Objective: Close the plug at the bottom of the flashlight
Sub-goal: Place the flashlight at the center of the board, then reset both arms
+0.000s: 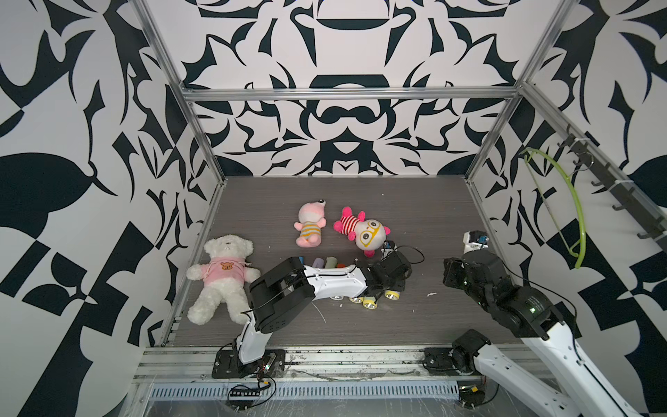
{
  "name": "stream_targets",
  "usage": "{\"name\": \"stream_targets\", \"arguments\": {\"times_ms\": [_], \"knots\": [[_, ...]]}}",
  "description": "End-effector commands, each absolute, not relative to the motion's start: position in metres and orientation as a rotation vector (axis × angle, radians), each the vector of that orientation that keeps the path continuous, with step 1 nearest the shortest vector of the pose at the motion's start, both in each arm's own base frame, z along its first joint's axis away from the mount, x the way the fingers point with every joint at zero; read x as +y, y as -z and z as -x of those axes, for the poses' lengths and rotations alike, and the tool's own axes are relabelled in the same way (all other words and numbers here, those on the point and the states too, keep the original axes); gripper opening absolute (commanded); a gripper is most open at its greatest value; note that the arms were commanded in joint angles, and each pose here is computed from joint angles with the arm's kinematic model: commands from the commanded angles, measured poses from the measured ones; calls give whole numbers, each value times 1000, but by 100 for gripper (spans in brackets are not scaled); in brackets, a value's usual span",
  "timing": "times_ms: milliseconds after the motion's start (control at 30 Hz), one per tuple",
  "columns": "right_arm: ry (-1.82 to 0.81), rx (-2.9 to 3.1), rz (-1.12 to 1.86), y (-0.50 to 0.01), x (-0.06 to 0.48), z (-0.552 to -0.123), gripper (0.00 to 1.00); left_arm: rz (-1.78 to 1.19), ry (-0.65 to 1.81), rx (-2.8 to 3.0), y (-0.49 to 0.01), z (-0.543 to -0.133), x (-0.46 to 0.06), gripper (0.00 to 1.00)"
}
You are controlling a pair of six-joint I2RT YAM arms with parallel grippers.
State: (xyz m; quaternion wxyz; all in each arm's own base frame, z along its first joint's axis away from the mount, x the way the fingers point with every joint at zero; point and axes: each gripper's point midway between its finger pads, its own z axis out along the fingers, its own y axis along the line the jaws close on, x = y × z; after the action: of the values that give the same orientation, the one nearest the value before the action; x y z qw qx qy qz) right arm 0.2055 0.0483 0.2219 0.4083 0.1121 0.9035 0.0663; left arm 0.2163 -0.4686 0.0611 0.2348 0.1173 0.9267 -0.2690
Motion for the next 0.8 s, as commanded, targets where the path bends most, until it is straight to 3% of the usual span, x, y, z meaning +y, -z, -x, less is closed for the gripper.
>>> {"name": "stream_targets", "arguments": {"times_ms": [0,67,300,500,567,600,633,667,767], "knots": [[-144,2278,-308,-219,46,-207,29,-281,727,2556,-54,-217,-475,42],[-142,2280,-311,-218,45,-207,29,-272,709,2574,-49,-215,-475,43],[-140,2276,-320,-217,45,-208,30,-259,621,2603,-46,-211,-465,64],[-126,2292,-309,-213,47,-211,33,-261,638,2585,-57,-210,-465,71],[-121,2287,-312,-213,46,-212,37,-271,649,2556,-72,-212,-463,81],[-114,2277,-319,-214,44,-212,40,-279,648,2533,-82,-213,-462,98],[-98,2262,-336,-216,41,-213,43,-288,643,2506,-96,-214,-458,99],[-82,2251,-345,-218,38,-213,97,-299,633,2475,-108,-216,-455,100],[-14,2191,-351,-227,27,-218,100,-334,586,2350,-156,-224,-437,99]]}}
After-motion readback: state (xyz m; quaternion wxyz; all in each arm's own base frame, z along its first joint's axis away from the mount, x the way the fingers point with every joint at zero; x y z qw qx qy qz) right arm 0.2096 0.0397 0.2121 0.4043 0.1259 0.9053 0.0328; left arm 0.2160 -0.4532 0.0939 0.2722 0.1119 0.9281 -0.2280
